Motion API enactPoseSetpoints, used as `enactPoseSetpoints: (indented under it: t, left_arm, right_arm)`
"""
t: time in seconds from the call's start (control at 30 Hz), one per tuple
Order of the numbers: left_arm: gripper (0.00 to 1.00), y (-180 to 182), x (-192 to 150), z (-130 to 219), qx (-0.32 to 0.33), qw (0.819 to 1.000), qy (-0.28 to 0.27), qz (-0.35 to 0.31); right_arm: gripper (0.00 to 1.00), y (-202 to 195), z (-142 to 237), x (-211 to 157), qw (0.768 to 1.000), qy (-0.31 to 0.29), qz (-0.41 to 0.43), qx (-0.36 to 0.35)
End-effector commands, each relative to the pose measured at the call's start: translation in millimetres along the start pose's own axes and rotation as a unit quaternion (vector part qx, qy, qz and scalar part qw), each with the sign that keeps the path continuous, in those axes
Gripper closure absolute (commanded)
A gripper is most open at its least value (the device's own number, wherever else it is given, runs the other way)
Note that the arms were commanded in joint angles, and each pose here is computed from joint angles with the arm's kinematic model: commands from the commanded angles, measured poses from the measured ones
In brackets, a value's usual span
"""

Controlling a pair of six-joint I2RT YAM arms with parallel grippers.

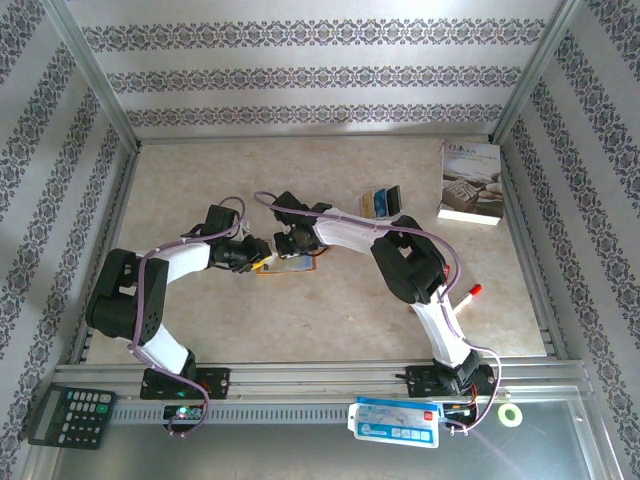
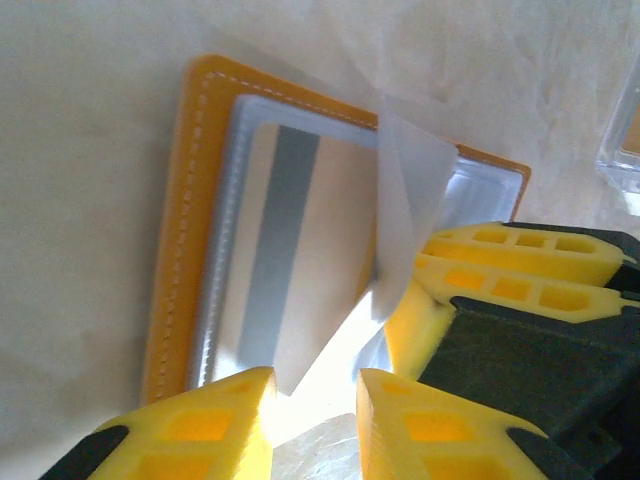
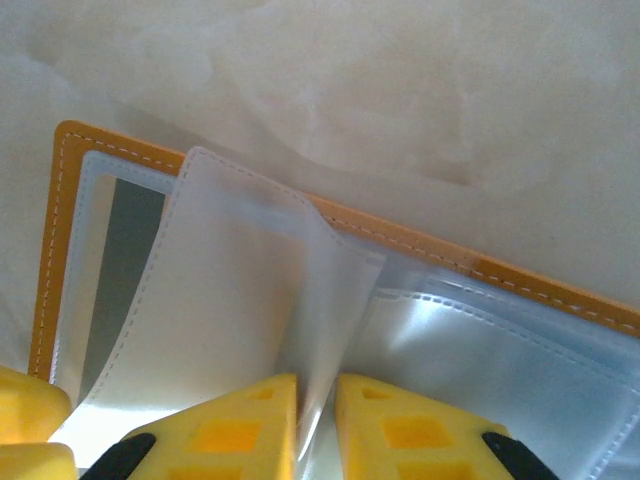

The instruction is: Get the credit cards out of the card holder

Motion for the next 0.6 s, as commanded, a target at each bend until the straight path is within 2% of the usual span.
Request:
enactPoseSetpoints:
  t: [0.0, 0.2, 0.4, 0.57]
  left_arm:
    - [0.73, 0.7, -6.4, -6.8, -0.004, 1.000, 0.018, 0.001]
    - [0.76, 3.7, -6.3, -5.9, 0.009, 1.000, 0.015, -0.009]
    - [0.79, -0.5, -0.9, -6.9, 0.007, 1.000, 0.008, -0.017]
    - [0.74, -15.1, 3.4, -10.8, -0.020, 0.999, 0.014, -0.024]
  right_arm:
    - [0.81, -7.8, -6.0, -21.0, 0.999, 0.038, -0.021, 0.000]
    - [0.80, -0.9, 12.0, -5.7, 0.999, 0.011, -0.026, 0.024]
    - [0.76, 7.8, 56.8, 26.1, 0.995, -0.054, -0.059, 0.064]
    - [0.66, 7.8, 90.0, 41.2, 0.990, -0.098, -0.075, 0.065]
Point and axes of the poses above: each hand's point on the last joint's axis, 136 mm out from that joint toward the fingers, its own z axis back along the fingers, its own y axis along the line the jaws close on, x = y × z, the point moved 3 cm from there along z, back along the fingers, and after that the axes turned 15 degrees about z, right-handed, at the moved point
